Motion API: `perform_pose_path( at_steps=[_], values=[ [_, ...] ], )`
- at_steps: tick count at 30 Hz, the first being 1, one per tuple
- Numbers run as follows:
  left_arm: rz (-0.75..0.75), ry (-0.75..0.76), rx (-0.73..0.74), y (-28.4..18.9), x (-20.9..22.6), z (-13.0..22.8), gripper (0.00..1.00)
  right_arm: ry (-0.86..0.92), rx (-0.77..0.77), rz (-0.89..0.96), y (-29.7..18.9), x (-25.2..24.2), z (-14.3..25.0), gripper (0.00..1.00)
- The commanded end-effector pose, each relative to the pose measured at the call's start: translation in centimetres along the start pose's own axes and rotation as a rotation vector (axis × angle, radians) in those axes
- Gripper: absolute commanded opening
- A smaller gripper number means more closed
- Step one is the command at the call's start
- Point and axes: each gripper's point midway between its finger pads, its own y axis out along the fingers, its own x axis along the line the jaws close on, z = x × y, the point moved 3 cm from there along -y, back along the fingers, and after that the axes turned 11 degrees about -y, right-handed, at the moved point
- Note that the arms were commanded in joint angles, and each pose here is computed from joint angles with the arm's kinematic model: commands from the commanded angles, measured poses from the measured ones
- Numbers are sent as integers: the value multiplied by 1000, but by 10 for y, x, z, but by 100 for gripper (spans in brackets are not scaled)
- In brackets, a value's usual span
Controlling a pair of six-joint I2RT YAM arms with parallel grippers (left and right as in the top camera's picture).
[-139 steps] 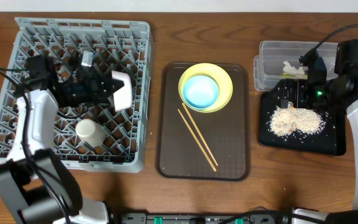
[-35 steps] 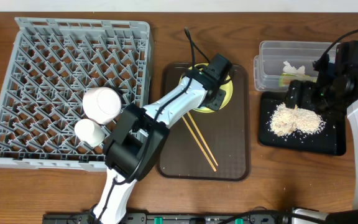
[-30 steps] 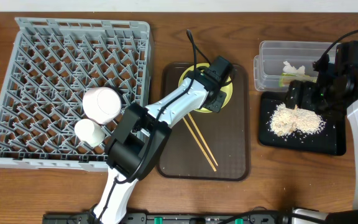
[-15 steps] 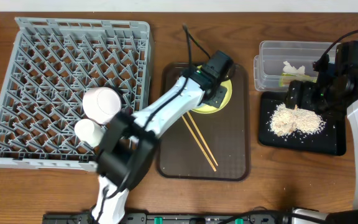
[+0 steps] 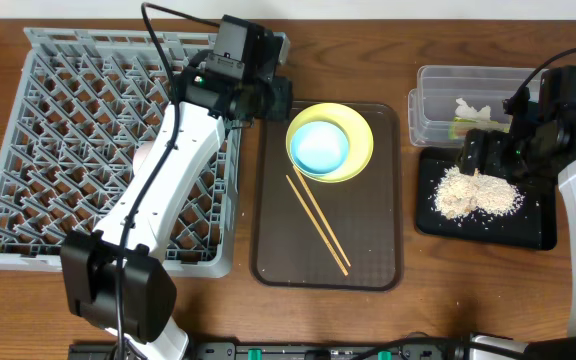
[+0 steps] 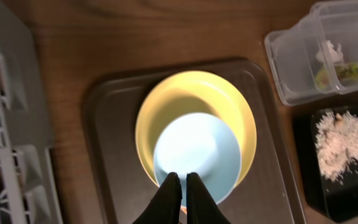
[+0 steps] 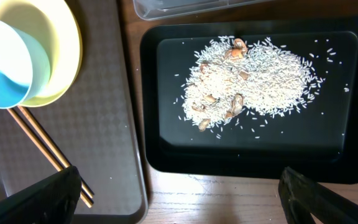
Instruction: Sort waste into correct bins and load items into the dishwasher
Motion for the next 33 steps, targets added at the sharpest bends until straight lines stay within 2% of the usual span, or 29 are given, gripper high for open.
perform_pose_path(
  at_steps=[1, 8, 15, 16, 17, 18, 28, 31, 33],
  values=[
    [58, 35, 71, 14, -21, 19, 8, 17, -22, 8, -6, -2, -2, 99],
    [-146, 152, 61, 51, -38, 45, 8, 17, -22, 8, -6, -2, -2, 99],
    [-205, 262, 115, 111, -59, 84, 10, 17, -22, 8, -6, -2, -2, 99],
    [-206, 270, 125, 119, -60, 89, 17, 17, -22, 8, -6, -2, -2, 99],
    [-213, 277, 135, 126, -59, 94, 36, 17, -22, 8, -6, -2, -2, 99],
    [-225, 282, 141, 133, -58, 97, 41, 17, -22, 8, -6, -2, -2, 99],
    [-340, 306, 179, 166, -33, 115, 41, 17, -22, 8, -6, -2, -2, 99],
    [-347, 307, 195, 171, -29, 120, 33, 17, -21, 8, -6, -2, -2, 99],
    [-354, 310, 205, 174, -28, 123, 30, 17, -21, 8, -6, -2, -2, 99]
  ],
)
